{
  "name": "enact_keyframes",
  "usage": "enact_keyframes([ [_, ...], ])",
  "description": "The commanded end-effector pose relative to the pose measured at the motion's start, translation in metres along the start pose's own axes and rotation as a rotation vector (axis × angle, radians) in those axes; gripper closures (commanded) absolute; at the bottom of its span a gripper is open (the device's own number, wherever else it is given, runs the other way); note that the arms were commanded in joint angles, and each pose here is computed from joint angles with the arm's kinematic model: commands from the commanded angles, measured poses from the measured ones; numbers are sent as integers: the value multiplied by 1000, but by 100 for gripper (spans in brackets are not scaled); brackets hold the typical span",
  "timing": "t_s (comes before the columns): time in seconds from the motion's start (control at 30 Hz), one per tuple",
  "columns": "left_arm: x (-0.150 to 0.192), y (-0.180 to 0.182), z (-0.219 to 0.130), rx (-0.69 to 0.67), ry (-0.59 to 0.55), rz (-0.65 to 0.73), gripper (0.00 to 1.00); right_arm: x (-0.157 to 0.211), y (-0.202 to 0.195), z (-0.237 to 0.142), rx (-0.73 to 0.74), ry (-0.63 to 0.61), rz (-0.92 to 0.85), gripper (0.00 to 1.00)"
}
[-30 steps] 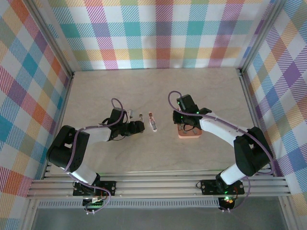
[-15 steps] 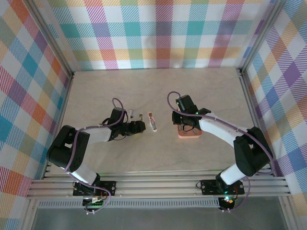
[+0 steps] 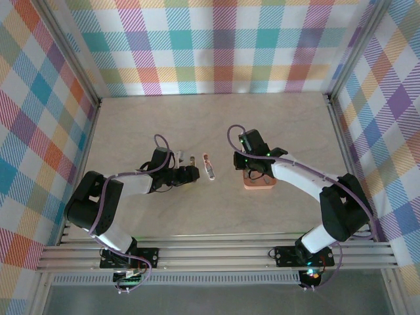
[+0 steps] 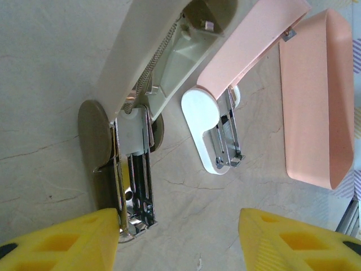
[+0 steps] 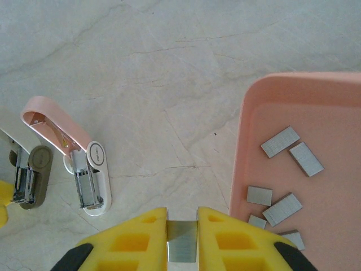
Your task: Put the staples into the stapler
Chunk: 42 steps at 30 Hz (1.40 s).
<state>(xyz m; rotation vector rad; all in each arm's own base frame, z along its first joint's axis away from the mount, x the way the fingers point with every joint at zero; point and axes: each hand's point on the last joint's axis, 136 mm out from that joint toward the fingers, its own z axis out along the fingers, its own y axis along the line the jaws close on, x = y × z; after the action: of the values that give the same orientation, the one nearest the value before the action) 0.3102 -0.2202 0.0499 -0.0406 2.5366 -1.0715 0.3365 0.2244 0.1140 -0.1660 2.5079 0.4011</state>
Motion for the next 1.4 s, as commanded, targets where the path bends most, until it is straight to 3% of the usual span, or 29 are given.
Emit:
enact_keyframes([
  [0.0, 5, -8, 3, 39, 19, 26, 42, -5, 8, 1, -14, -4, -7, 82],
  [0.83, 0, -19, -1, 80, -2, 37, 39, -8, 44, -2, -62, -49, -33, 82],
  [1.07, -19, -21, -26, 43, -129, 38, 34, -1, 73, 3, -92, -68, -66, 82],
  [1.37, -36, 17, -78, -143, -357, -16, 26, 6, 120, 18, -103, -80, -102, 82],
])
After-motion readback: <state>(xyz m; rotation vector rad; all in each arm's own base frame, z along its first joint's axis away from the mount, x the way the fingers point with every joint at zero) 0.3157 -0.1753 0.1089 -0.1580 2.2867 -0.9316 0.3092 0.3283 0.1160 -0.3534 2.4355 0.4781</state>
